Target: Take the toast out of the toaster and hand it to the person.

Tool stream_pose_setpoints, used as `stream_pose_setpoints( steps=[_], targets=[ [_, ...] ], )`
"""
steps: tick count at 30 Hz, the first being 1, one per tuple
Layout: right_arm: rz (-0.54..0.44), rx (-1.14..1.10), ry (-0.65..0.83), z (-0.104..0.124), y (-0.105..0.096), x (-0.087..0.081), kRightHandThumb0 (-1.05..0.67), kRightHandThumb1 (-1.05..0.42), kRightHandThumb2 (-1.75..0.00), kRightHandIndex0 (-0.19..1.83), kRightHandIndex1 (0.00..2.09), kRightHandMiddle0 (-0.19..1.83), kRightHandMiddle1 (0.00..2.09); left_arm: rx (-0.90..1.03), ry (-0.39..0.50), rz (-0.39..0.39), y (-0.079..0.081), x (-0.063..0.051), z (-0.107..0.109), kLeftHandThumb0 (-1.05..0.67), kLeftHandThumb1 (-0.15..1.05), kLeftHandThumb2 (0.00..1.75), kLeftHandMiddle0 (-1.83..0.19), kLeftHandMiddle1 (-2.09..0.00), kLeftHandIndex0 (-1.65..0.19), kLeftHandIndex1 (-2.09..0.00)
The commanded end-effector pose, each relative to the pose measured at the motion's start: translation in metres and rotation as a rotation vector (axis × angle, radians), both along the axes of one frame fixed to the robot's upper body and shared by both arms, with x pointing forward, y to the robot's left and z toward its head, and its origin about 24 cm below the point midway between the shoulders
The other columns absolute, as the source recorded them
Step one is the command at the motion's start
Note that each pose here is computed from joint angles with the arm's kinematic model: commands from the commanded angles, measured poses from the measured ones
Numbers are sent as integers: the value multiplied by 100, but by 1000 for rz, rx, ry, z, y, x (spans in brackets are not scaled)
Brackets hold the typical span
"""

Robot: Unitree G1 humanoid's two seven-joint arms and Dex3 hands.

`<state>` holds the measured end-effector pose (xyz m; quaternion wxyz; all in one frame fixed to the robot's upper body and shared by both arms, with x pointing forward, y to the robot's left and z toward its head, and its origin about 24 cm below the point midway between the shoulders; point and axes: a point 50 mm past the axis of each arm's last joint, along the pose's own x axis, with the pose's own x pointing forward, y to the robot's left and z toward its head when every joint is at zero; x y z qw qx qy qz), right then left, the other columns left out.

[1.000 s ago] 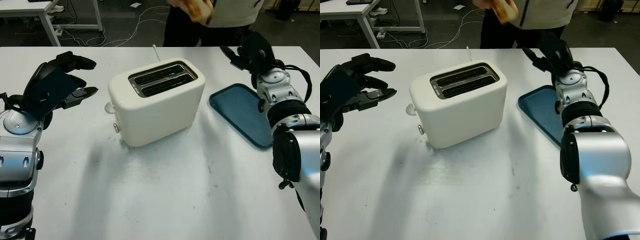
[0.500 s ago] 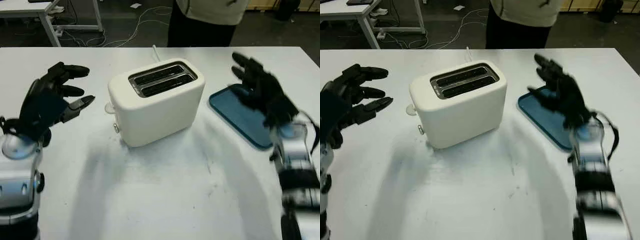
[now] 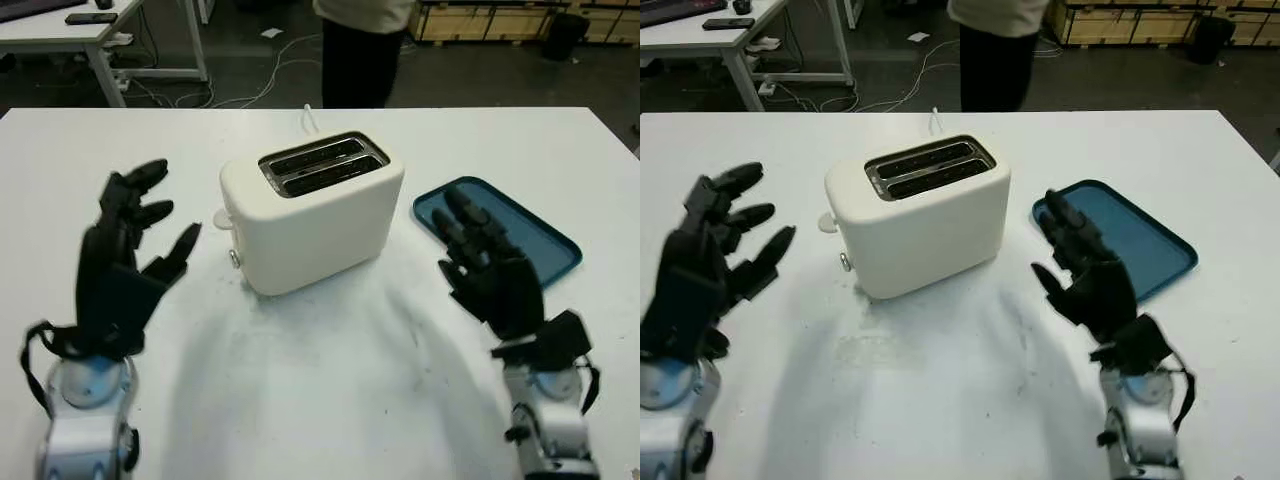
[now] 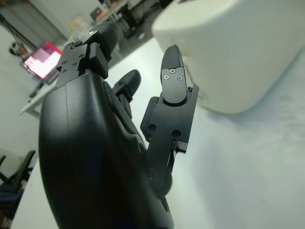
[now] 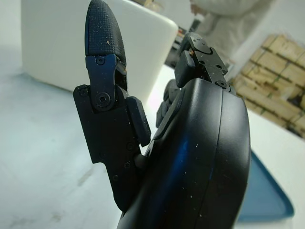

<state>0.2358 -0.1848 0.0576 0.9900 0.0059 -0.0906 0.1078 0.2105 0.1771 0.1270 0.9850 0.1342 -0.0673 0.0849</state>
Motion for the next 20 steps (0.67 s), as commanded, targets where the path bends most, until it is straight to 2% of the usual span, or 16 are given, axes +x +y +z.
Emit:
stream_pose_setpoints(
  steps=[1, 7, 13, 20],
  targets=[
    [-12, 14, 26, -3, 3, 0, -80, -92, -33, 10, 1, 16, 0, 32, -18, 14, -3, -1, 0, -16, 92, 44, 0, -78, -2, -54],
    [-39, -35, 37, -7, 4, 4, -79, -92, -35, 10, 1, 13, 0, 3, 48, -14, -10, -3, 1, -24, 92, 48, 0, -81, -4, -54],
    [-37, -31, 35, -6, 6, 5, -77, -92, -33, 9, 0, 12, 0, -37, 86, -20, -6, 1, -5, -26, 92, 48, 0, -85, -3, -54],
    [-35, -14, 32, -5, 3, 5, -74, -92, -32, 9, 0, 13, 1, -30, 84, -16, -5, 1, -4, -22, 92, 49, 0, -84, -4, -54]
  ],
)
